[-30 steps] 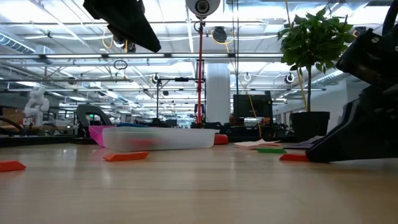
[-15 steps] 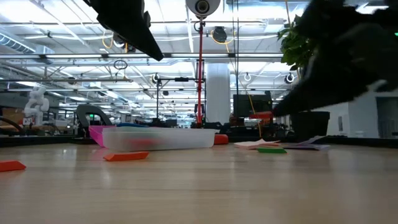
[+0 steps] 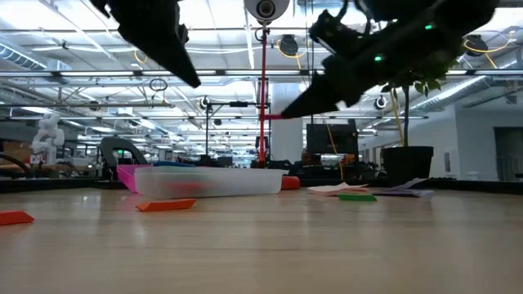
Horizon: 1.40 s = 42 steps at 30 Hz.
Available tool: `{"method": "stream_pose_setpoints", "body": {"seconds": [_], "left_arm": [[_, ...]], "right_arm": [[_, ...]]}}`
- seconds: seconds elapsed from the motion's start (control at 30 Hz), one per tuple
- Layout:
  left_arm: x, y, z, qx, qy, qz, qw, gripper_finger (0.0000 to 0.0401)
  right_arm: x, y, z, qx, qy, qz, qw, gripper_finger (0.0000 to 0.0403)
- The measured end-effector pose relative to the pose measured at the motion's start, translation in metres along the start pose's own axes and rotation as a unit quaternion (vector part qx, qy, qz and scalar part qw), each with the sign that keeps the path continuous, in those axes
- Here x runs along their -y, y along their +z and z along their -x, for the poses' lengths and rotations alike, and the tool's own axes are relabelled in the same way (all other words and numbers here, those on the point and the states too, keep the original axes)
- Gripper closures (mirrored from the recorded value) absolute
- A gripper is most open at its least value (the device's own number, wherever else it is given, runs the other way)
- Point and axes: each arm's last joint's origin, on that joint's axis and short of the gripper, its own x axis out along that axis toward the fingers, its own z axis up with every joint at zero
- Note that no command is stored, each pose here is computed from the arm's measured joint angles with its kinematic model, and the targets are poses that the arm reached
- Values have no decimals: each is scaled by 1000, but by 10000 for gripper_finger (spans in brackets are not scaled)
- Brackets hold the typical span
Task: Pack school essentials
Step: Put the red eraser into the pink supply box
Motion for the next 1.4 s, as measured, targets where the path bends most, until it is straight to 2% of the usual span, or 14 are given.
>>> {"method": "stream_pose_setpoints", "body": {"seconds": [0.2, 0.33, 0.53, 0.77, 1.07, 1.4], "left_arm": [[0, -1, -1, -1, 1, 9, 1000, 336], [-2, 0, -1, 0, 4, 15, 1000, 336], [-7, 2, -3, 3, 9, 31, 999, 336], [-18, 7, -7, 15, 19, 54, 998, 336], [-25, 8, -10, 16, 25, 77, 997, 336], [-26, 8, -10, 15, 24, 75, 997, 336]], "right_arm": [[40, 4, -20, 28, 29, 18, 999, 326], [61, 2, -28, 43, 66, 63, 995, 326], [82, -2, -34, 54, 88, 120, 987, 326], [85, -9, -51, 76, 111, 148, 980, 327], [79, -21, -82, 44, 118, 173, 977, 326], [88, -36, -88, -4, 121, 179, 976, 324]]}}
